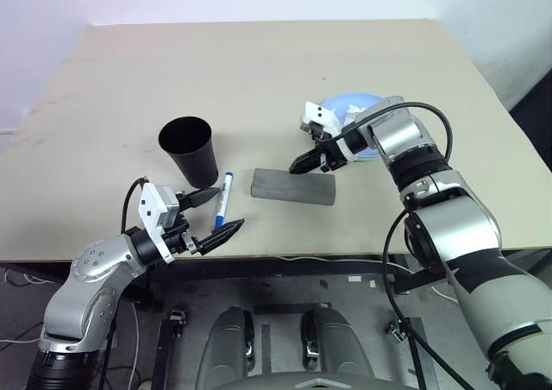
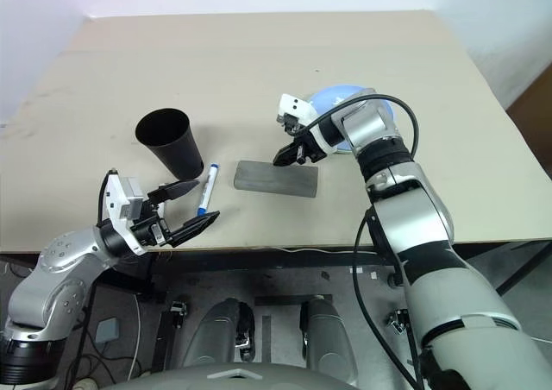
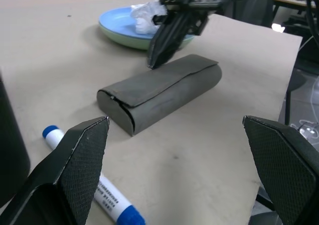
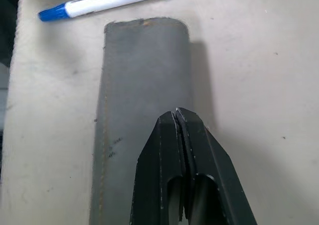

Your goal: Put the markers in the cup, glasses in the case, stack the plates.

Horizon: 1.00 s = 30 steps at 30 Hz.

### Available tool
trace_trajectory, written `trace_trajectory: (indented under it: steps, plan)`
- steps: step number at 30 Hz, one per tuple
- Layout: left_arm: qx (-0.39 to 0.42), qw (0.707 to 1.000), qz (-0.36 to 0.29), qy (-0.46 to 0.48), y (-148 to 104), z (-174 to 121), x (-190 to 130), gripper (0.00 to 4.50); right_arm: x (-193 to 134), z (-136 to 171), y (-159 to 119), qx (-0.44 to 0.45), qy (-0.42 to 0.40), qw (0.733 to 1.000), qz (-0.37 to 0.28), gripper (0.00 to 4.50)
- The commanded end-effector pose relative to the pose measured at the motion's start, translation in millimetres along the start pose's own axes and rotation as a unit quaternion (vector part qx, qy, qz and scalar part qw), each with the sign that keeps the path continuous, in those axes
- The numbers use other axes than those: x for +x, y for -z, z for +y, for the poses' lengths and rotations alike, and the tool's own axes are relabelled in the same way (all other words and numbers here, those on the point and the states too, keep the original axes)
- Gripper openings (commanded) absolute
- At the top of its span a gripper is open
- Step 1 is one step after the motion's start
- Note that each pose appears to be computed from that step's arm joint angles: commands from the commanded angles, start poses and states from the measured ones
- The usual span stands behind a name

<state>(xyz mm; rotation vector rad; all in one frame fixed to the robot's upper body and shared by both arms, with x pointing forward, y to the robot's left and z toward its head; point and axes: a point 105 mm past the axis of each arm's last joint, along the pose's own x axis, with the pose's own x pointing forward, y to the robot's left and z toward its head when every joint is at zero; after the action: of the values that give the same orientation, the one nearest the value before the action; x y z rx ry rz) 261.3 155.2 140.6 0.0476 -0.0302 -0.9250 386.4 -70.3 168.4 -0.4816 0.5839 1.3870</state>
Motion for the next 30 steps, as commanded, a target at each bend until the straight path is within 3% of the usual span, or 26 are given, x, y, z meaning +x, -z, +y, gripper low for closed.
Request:
trace_trajectory:
  steps: [1, 15, 19, 27, 30]
  plan:
    - [0.024, 1.000, -0.008, -0.004, -7, 3, -5, 4.50, 1, 15, -5, -0.013, -0.027, 1.000, -0.008, 0.06]
    - [0.021, 0.999, -0.014, -0.026, -4, 8, -16, 4.50, 14, 29, 6, -0.060, -0.023, 0.998, -0.007, 0.06]
    - [0.010, 0.998, -0.026, -0.055, -14, 13, -22, 4.50, -1, 30, -15, -0.059, -0.032, 0.996, -0.064, 0.06]
    - [-0.003, 0.991, -0.014, -0.131, -34, 24, -34, 4.50, -1, 29, -16, -0.058, -0.022, 0.995, -0.075, 0.06]
    - [-0.044, 0.987, 0.000, -0.156, -36, 25, -43, 4.50, -2, 30, -18, -0.055, -0.023, 0.995, -0.085, 0.06]
